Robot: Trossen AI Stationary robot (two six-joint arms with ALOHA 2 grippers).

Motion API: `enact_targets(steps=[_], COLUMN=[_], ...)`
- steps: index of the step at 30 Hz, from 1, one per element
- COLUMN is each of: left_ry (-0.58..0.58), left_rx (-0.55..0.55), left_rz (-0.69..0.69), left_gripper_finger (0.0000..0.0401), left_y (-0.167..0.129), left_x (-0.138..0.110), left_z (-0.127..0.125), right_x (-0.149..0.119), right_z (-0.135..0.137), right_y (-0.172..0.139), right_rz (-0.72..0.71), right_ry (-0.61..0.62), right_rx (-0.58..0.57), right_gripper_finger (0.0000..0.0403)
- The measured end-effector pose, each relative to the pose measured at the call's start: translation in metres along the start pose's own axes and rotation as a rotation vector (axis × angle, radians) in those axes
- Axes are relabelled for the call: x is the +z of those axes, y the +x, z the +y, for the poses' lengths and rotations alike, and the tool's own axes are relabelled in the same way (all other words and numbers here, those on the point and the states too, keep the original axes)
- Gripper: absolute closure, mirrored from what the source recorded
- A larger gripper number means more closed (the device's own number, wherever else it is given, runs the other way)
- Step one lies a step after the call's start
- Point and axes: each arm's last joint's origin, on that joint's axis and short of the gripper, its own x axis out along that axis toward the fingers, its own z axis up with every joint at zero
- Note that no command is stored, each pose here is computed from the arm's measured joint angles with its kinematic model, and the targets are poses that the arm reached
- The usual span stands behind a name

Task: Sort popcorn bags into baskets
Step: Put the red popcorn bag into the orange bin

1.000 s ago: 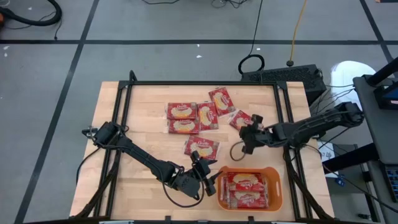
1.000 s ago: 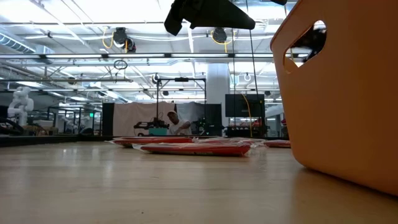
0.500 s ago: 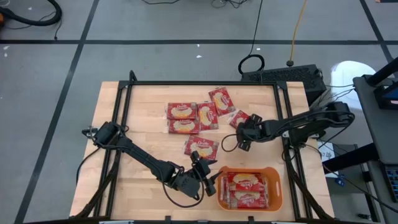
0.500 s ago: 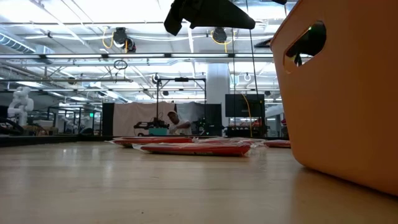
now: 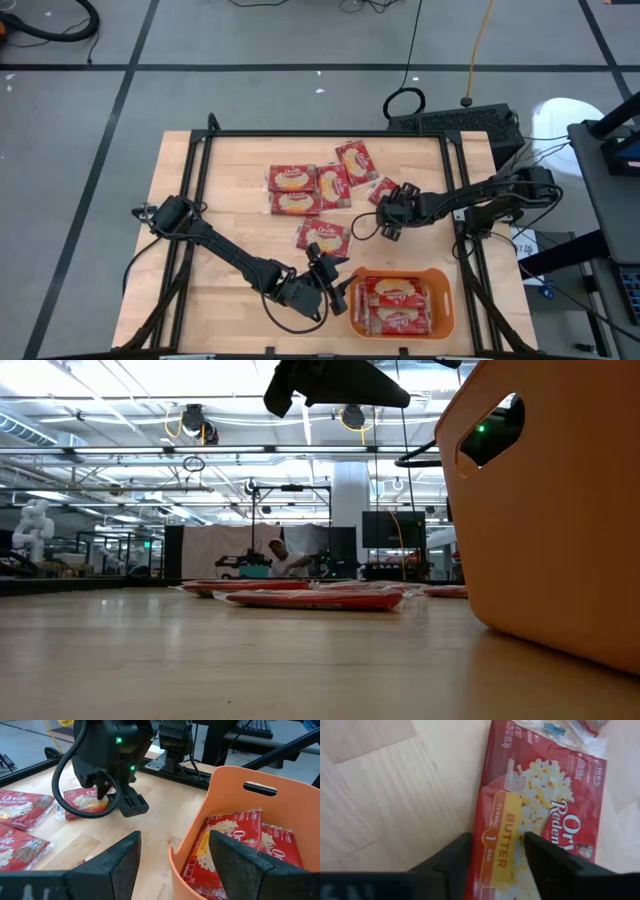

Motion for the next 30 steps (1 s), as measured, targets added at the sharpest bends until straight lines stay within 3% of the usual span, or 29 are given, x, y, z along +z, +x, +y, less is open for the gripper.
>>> enact_targets(steps=[8, 15, 25, 30], left_ry=[0.003, 0.012, 0.023, 0.02], left_rx=[0.0, -0.007, -0.006, -0.001], left_rz=[0.002, 0.014, 0.023, 0.023], left_gripper_finger=[0.0162, 0.0162, 0.0162, 0.0162], left_y=[0.0, -0.001, 0.0, 0.002], left_x=[-0.001, -0.002, -0.002, -0.002], left_z=[0.0, 0.0, 0.001, 0.002], right_x=[0.004, 0.007, 0.01, 0.003], right_z=[0.0, 0.007, 0.023, 0.011], right_y=[0.001, -0.01, -0.065, -0.073], right_rz=[-0.052, -0.129, -0.464, -0.439], right_ry=[-0.029, -0.042, -0.084, -0.007], right_rx=[-0.024, 0.038, 0.216, 0.194], right_gripper_finger=[0.0391, 0.0401, 0.0403, 0.0403])
